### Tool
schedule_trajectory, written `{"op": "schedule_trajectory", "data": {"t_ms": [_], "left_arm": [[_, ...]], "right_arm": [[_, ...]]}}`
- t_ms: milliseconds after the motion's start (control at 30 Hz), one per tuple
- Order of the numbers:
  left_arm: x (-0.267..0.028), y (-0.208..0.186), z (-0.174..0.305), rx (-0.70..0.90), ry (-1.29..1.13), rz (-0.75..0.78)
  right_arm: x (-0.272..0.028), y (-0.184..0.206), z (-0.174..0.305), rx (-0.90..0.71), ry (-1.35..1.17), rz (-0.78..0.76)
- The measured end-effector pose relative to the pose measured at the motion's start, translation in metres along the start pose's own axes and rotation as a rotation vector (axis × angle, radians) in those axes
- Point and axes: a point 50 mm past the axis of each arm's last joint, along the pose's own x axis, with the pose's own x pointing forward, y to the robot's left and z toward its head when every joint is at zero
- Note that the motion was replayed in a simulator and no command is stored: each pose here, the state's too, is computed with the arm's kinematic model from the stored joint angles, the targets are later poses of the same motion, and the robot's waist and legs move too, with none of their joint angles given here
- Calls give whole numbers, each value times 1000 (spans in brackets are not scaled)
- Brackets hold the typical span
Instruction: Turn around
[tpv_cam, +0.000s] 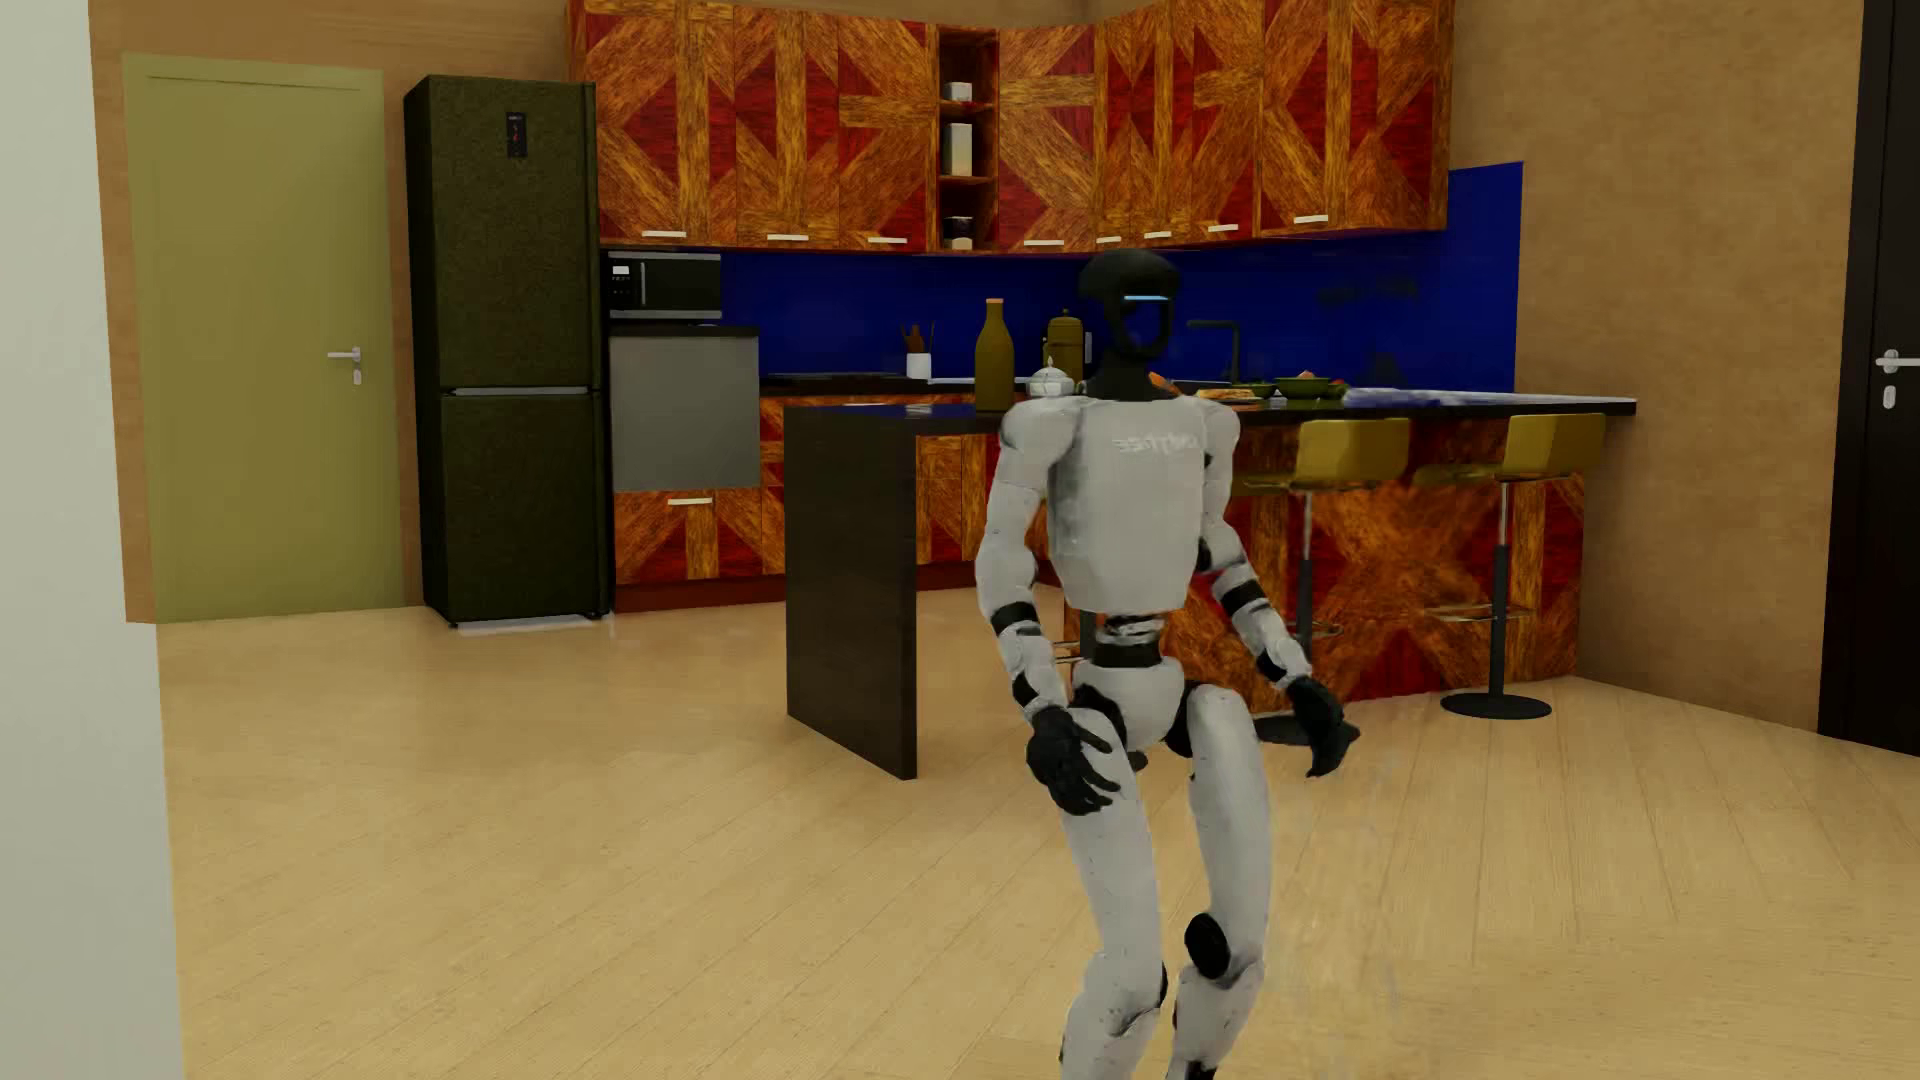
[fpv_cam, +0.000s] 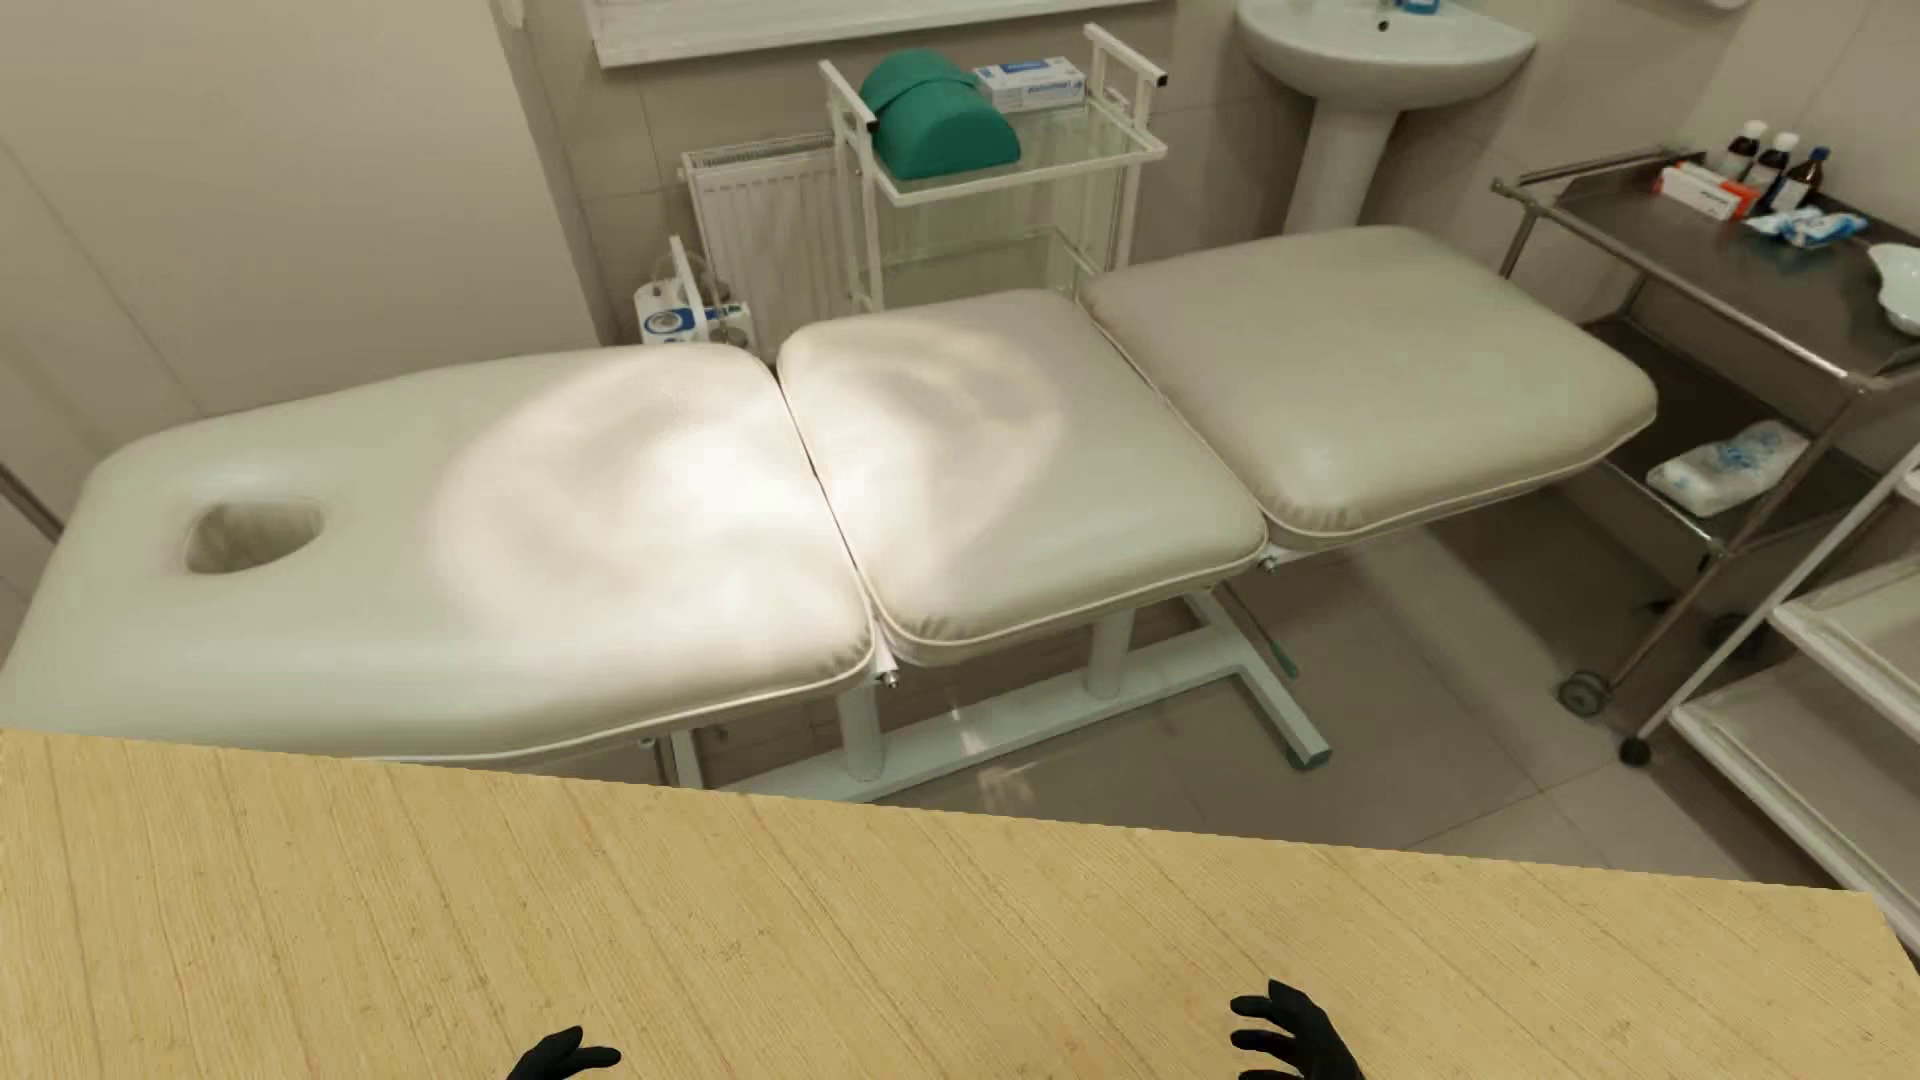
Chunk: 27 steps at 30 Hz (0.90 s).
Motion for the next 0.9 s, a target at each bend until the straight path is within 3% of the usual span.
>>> {"op": "schedule_trajectory", "data": {"t_ms": [67,167,267,300,467,567,667,833,900], "left_arm": [[8,-21,12,-7,33,-23],[1,-5,-19,10,164,109],[-4,3,-25,52,167,203],[-4,-9,-18,31,140,191],[0,7,-21,12,143,168],[-1,22,-18,98,115,201],[2,-12,0,50,56,143],[-9,11,-38,11,220,116],[-7,17,-33,-18,197,152]], "right_arm": [[-12,15,-43,-40,179,60],[11,34,15,-111,20,112],[3,5,-17,-40,113,56],[4,-3,-15,-77,113,66],[12,37,23,-61,-50,160],[10,11,19,-50,-36,111],[5,-6,-8,-147,73,136],[17,27,38,-30,-109,120],[10,15,18,-21,-67,83]]}}
